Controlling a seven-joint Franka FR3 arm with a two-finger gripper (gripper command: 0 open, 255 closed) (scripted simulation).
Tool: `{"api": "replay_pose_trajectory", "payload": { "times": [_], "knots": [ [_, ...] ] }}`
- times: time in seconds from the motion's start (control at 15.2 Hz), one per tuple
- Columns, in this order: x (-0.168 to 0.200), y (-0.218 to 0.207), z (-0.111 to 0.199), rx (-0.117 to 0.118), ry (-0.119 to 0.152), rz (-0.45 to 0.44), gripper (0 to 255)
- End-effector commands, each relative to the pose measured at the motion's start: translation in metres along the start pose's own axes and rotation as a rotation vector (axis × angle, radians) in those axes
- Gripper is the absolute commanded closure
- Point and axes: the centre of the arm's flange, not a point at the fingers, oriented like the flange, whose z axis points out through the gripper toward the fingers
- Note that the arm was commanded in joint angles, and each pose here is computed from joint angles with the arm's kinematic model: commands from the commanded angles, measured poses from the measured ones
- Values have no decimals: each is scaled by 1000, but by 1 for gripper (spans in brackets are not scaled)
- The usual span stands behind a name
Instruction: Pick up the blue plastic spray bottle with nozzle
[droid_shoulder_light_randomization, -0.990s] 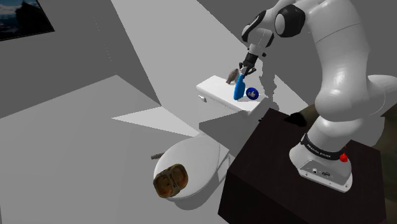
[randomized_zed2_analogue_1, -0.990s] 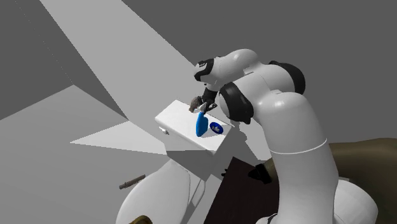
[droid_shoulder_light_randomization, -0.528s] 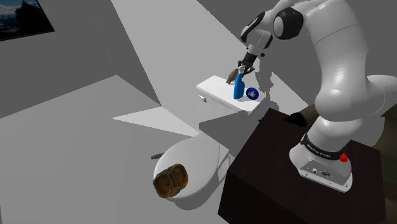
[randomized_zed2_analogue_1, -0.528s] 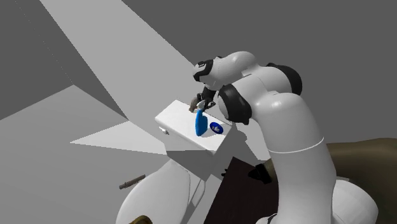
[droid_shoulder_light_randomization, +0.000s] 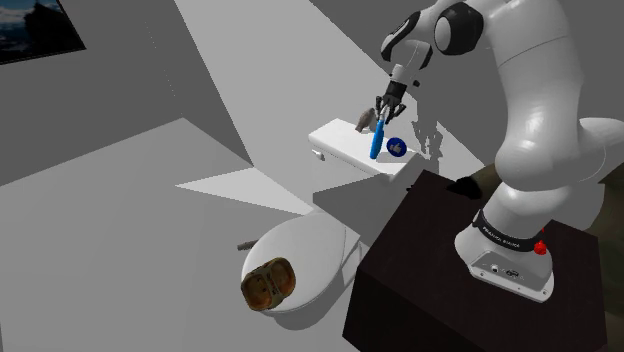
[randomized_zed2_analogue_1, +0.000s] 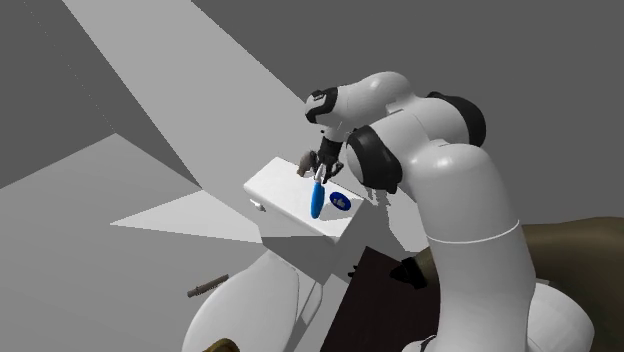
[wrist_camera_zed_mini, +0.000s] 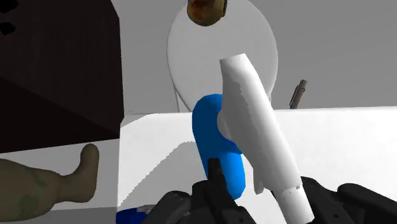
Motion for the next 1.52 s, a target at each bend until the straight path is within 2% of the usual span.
{"api": "replay_pose_trajectory", "payload": {
  "times": [0.0,0.07,0.53,0.66,0.73,1.32,1.45],
  "knots": [
    [-2,-7,13,-36,27,-139,0],
    [-3,-9,17,-48,36,-184,0],
    [15,-9,53,-48,36,-184,0],
    [15,-9,53,-48,36,-184,0],
    [15,-10,52,-48,36,-184,255],
    [15,-9,53,-48,36,-184,255],
    [10,-9,43,-48,36,-184,255]
  ]
}}
